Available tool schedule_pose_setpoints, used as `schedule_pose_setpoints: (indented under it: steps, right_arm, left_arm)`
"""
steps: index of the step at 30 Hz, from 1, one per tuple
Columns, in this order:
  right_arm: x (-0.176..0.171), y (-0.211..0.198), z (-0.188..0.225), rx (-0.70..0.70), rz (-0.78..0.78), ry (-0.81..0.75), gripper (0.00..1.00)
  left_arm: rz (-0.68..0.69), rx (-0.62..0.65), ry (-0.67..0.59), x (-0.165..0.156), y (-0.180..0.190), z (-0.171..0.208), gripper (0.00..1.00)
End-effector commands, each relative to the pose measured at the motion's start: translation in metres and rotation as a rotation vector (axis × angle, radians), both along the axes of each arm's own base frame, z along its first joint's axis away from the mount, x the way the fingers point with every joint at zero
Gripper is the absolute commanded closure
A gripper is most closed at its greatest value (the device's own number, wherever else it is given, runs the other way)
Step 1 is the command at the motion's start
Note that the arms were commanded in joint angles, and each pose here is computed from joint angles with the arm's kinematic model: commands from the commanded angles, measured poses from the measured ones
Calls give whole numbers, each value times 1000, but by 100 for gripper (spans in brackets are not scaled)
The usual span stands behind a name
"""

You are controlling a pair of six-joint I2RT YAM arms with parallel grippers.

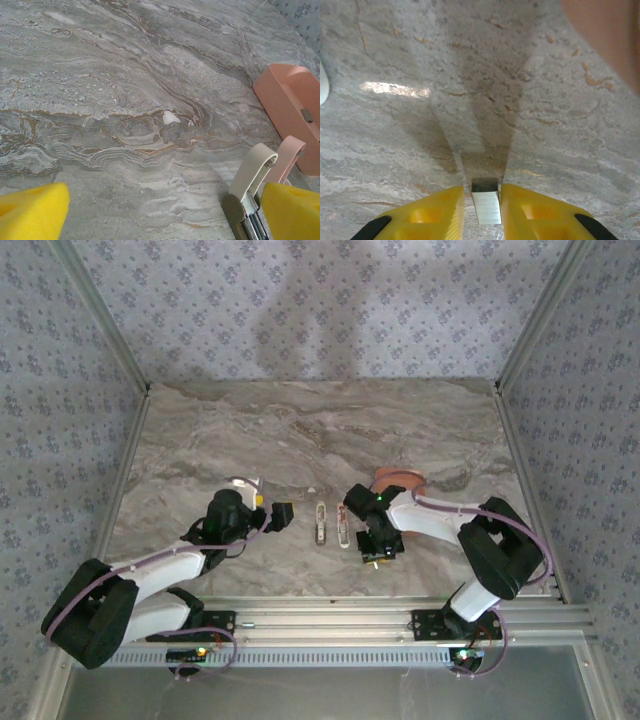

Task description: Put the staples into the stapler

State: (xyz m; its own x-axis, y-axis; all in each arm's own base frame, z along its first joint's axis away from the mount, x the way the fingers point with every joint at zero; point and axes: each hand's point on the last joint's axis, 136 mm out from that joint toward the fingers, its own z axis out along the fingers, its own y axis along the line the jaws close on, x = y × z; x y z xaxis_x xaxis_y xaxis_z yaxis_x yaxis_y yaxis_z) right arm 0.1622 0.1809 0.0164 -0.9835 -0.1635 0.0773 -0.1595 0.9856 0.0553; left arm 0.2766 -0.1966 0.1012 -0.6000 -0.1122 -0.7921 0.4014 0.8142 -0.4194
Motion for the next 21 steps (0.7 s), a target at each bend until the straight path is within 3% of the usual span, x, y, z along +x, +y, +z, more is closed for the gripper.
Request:
schedule_pose_setpoints:
  steps: [1,12,21]
  right_arm:
    - [7,-4,0,-35,12,-10,75]
    - [13,-10,-16,-54,-53,-45,80]
    - [42,-2,28,-4,-158,-312,84]
  left_arm:
    - [-9,12,-16,-2,-1,0,2]
    - [-11,14,-19,0,-1,1,2]
    - [-19,11,-32,-1,-2,5,2]
